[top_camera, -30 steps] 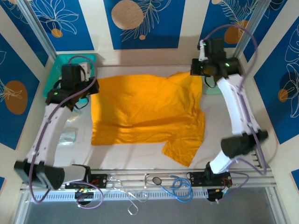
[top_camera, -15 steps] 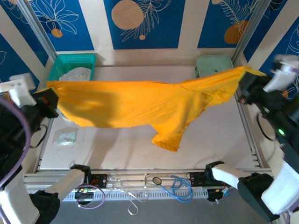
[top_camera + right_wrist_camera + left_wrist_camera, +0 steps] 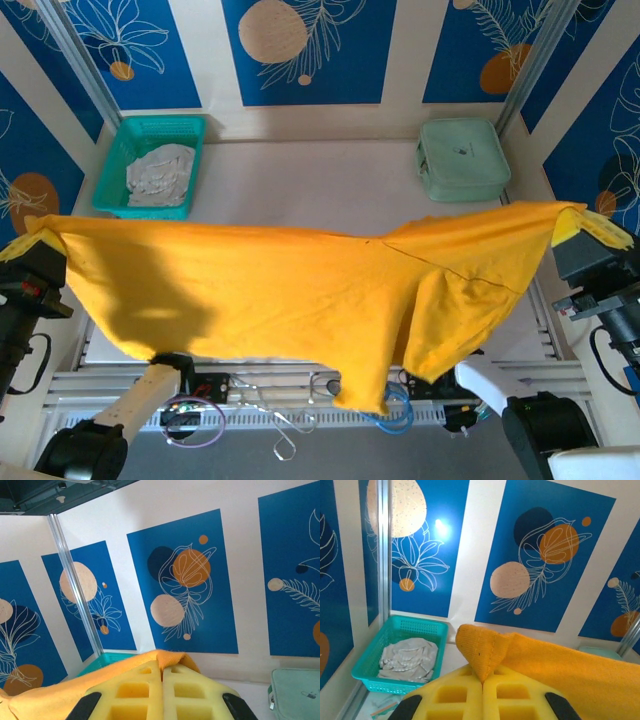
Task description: Fold and stack the t-shirts
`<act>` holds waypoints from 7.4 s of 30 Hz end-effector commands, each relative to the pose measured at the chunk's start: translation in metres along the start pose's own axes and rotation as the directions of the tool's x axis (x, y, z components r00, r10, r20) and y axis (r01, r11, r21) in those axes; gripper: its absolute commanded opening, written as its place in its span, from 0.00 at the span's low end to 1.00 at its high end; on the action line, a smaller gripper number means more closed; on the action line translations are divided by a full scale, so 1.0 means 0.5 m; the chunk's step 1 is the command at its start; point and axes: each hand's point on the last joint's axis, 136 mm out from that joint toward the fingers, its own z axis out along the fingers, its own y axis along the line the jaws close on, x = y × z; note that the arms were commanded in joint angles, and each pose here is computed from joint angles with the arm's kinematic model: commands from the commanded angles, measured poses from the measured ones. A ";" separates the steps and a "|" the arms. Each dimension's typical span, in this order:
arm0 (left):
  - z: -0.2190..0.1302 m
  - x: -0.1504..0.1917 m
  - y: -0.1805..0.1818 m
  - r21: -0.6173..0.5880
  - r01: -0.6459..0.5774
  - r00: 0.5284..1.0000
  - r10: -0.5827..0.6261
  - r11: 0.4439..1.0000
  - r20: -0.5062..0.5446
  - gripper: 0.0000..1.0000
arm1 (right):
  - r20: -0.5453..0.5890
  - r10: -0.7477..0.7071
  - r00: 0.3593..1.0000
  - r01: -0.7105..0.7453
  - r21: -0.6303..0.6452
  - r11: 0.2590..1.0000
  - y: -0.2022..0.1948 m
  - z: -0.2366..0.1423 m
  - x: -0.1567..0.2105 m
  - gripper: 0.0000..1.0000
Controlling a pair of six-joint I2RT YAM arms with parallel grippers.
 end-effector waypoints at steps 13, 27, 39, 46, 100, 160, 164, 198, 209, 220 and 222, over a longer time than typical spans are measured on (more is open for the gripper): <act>0.177 -0.009 0.082 -0.302 -0.199 0.980 0.195 0.932 -0.043 0.06 | -0.212 0.040 0.976 -0.003 0.173 0.985 -0.139 0.305 0.088 0.00; 0.774 0.472 0.135 -0.314 -0.409 0.854 0.239 0.857 -0.461 0.00 | -0.644 0.035 0.764 0.276 0.375 0.885 -0.484 0.758 0.549 0.00; 1.023 0.711 0.168 -0.302 -0.489 0.780 0.255 0.819 -0.571 0.00 | -0.757 -0.105 0.645 0.457 0.272 0.847 -0.635 0.984 0.843 0.00; 1.036 0.751 0.174 -0.275 -0.517 0.750 0.275 0.810 -0.601 0.00 | -0.756 -0.040 0.653 0.401 0.300 0.866 -0.636 0.981 0.890 0.00; 0.869 0.695 0.062 -0.104 -0.264 0.798 0.157 0.959 -0.582 1.00 | -0.902 0.312 0.297 0.123 0.361 0.925 -0.419 0.658 1.046 0.56; 0.691 0.754 -0.026 -0.003 -0.216 0.688 0.150 0.976 -0.710 1.00 | -0.915 0.351 0.200 -0.058 0.346 0.936 -0.324 0.786 1.161 0.00; 0.686 0.759 -0.027 0.001 -0.212 0.687 0.150 0.977 -0.711 1.00 | -0.913 0.364 0.185 0.000 0.370 0.929 -0.299 0.750 1.168 0.00; 0.679 0.812 -0.029 0.030 -0.227 0.636 0.171 0.973 -0.753 1.00 | -0.866 0.461 0.193 0.097 0.484 0.870 -0.515 0.727 1.190 0.47; 0.677 0.813 -0.037 0.036 -0.223 0.630 0.172 0.974 -0.757 1.00 | -0.862 0.485 0.146 -0.036 0.485 0.874 -0.489 0.710 1.202 0.38; 0.664 0.804 -0.049 0.045 -0.214 0.636 0.174 0.976 -0.752 1.00 | -0.855 0.494 0.157 -0.055 0.492 0.869 -0.463 0.613 1.160 0.21; 0.660 0.802 -0.050 0.047 -0.218 0.635 0.179 0.975 -0.751 1.00 | -0.854 0.493 0.167 -0.053 0.491 0.869 -0.461 0.602 1.145 0.21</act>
